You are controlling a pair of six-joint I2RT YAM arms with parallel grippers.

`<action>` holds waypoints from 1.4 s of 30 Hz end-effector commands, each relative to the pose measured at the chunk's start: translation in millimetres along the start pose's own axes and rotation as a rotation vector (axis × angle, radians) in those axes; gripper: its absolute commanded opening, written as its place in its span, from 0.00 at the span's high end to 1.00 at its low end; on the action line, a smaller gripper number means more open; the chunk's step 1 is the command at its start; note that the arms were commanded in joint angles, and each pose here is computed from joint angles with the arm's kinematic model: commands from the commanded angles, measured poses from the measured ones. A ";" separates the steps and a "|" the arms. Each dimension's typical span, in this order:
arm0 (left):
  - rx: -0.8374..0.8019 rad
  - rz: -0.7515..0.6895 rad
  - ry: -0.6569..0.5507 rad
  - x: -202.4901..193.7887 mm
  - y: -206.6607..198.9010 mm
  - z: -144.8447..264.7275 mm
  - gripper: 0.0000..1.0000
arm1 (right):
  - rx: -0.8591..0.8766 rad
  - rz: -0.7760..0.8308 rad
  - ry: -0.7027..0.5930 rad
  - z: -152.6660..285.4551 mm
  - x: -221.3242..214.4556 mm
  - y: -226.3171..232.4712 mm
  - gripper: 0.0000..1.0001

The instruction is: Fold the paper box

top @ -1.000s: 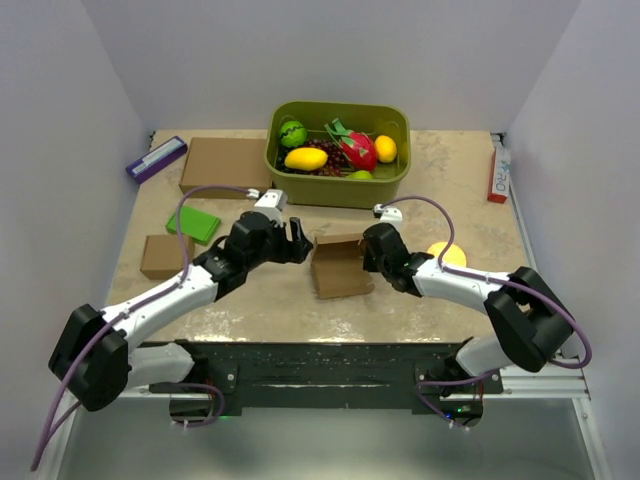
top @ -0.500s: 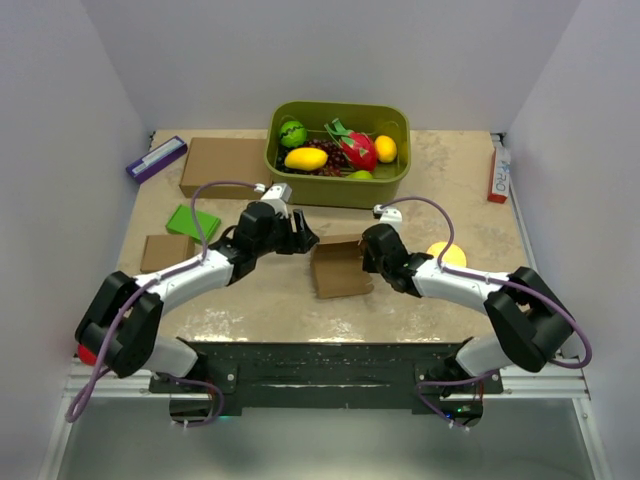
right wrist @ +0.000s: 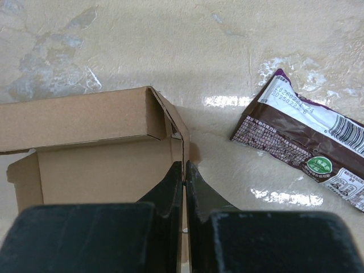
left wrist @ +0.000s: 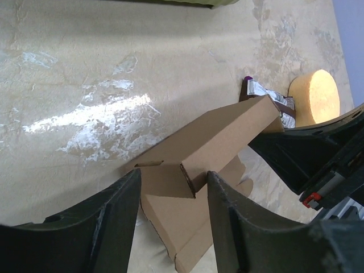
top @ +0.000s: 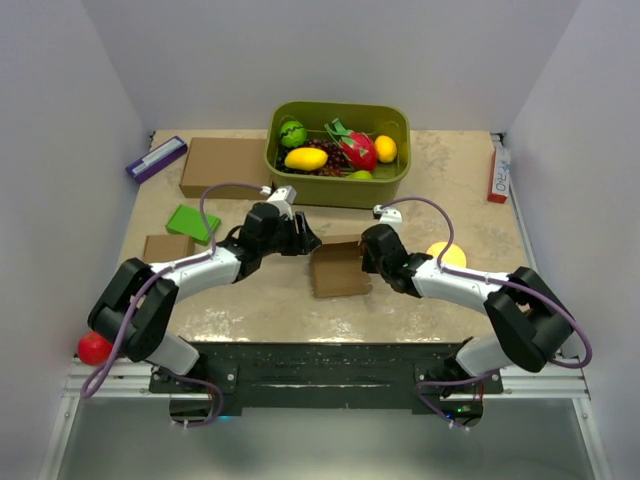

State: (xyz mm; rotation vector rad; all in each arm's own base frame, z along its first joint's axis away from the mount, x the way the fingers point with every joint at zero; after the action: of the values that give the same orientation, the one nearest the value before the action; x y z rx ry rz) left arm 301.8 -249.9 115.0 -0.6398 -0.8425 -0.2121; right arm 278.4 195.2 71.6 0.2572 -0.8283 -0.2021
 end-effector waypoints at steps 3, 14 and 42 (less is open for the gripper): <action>-0.028 0.000 -0.023 1.8 -0.9 -5.0 0.53 | -0.020 0.016 0.051 2.6 -9.6 -1.2 0.98; 0.022 -0.033 0.017 -12.5 13.3 -12.4 0.63 | 0.069 0.018 0.074 28.2 10.9 18.5 0.42; 0.030 -0.056 0.026 -13.7 16.0 -12.3 0.69 | 0.248 -0.143 0.011 12.3 80.2 32.5 0.47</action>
State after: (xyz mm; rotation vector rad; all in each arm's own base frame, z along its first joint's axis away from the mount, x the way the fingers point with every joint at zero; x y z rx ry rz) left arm 306.9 -253.2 102.8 -0.6350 -0.8515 -0.2414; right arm 308.4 193.6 124.6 0.4937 -0.7657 -0.2342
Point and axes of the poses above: each gripper's point midway between its finger pads, its own z axis back along the fingers, its own y axis along the line the jaws close on, x = y × z, the point moved 3 cm from there along z, back along the fingers, and after that the axes turned 9 degrees about -z, right-handed, at the moved point
